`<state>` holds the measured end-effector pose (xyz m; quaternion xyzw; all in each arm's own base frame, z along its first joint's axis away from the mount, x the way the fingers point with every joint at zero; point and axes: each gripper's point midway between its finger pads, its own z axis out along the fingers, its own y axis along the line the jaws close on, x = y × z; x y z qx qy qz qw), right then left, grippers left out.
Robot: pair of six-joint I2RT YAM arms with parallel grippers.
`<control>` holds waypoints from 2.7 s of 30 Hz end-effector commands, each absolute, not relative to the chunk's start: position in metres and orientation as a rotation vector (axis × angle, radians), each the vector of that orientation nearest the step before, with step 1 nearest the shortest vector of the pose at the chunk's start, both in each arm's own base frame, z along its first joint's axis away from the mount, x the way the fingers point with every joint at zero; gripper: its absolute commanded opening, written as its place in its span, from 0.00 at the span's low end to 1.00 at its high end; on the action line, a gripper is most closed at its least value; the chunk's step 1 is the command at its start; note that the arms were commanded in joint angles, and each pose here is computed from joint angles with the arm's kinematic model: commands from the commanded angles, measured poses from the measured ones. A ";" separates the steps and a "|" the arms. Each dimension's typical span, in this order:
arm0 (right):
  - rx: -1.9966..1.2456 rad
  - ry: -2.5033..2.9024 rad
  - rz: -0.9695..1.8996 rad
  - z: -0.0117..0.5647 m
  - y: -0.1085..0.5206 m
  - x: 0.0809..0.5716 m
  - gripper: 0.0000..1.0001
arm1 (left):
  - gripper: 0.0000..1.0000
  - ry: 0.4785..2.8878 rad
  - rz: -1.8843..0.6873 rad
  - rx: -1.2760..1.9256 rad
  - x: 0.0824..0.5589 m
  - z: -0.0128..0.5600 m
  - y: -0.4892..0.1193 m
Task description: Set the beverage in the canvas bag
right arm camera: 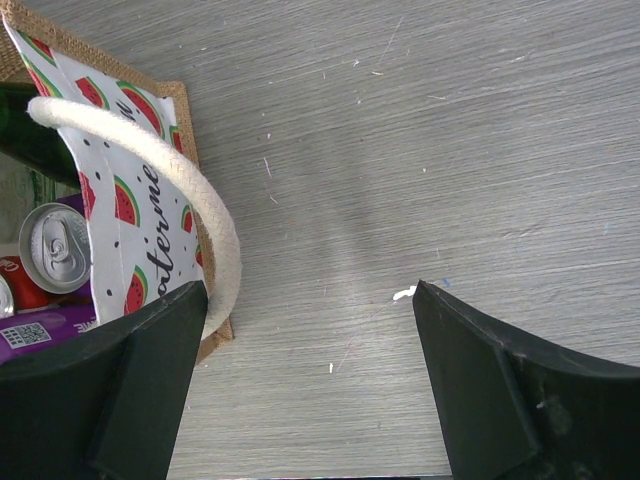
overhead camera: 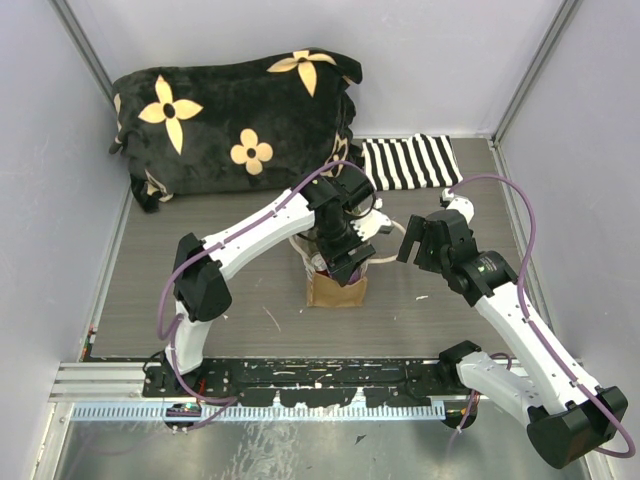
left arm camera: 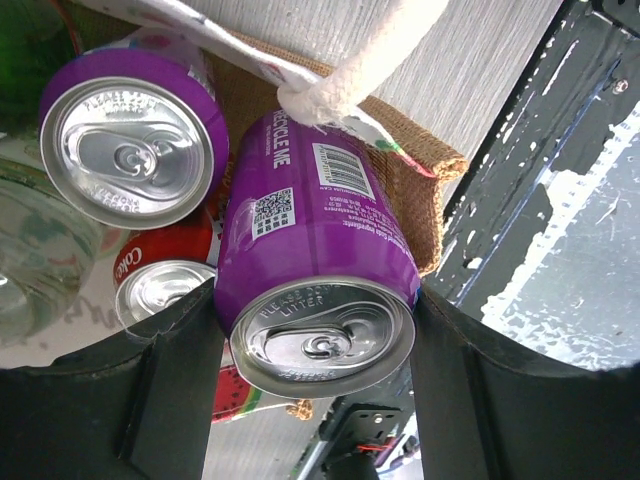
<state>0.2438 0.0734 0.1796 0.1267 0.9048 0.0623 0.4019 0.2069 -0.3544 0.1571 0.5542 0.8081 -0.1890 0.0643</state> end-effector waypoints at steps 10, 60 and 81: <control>0.354 2.273 0.172 0.180 0.073 0.244 0.90 | 0.00 2.694 -0.650 1.305 0.182 0.182 -0.349; 0.382 2.298 0.194 0.153 0.072 0.231 0.90 | 0.03 2.946 -0.444 0.847 0.192 0.123 -0.376; 0.378 2.296 0.208 0.152 0.074 0.231 0.90 | 0.98 2.869 -0.533 0.967 0.183 0.133 -0.395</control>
